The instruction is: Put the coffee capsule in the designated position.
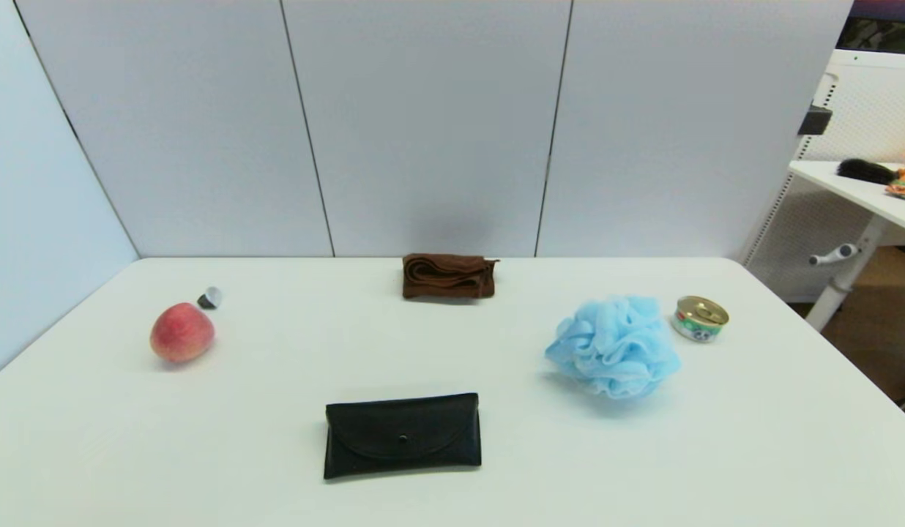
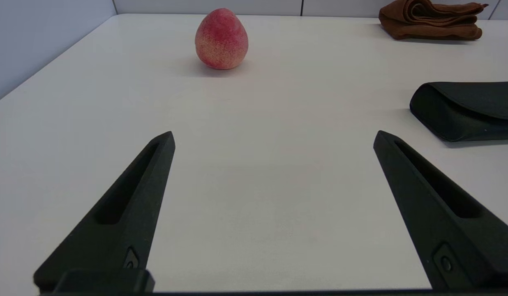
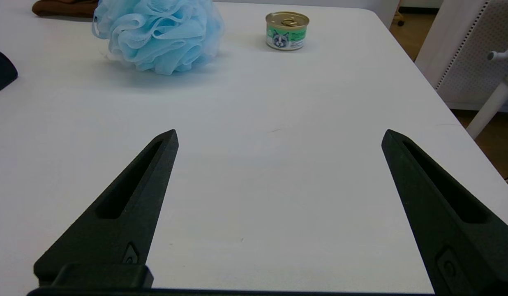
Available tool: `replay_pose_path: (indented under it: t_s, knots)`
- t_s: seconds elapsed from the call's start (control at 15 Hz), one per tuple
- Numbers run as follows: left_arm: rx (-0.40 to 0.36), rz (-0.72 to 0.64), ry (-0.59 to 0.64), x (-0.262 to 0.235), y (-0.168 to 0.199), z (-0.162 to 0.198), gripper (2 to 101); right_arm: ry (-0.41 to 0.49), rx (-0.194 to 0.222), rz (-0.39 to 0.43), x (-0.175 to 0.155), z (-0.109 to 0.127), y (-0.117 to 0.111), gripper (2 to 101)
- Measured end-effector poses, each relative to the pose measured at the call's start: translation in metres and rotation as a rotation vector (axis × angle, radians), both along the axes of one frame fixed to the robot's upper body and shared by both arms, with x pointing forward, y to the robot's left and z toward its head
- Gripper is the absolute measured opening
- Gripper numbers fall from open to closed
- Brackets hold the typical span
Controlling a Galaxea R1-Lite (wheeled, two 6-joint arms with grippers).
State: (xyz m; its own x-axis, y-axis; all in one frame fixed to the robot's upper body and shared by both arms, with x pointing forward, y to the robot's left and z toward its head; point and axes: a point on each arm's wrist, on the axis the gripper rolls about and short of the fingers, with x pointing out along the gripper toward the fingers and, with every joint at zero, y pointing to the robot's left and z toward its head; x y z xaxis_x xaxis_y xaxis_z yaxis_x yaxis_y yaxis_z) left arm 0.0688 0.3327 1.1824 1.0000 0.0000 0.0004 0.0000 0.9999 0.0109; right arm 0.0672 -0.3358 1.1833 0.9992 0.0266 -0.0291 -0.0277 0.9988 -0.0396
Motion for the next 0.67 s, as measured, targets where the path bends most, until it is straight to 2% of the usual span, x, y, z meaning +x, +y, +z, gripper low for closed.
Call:
replay_pose_path:
  t_s: [0.4,0.67]
  knots:
    - [0.000,0.000,0.000,0.0000,0.0000,0.0000,97.8,0.002,0.003,-0.019,-0.0001,0.0000,-0.0004,98.0]
    - [0.000,-0.001,0.001,0.0001,0.0000,-0.0001,97.8,-0.001,0.028,-0.025,-0.0001,0.0003,-0.0006,98.0]
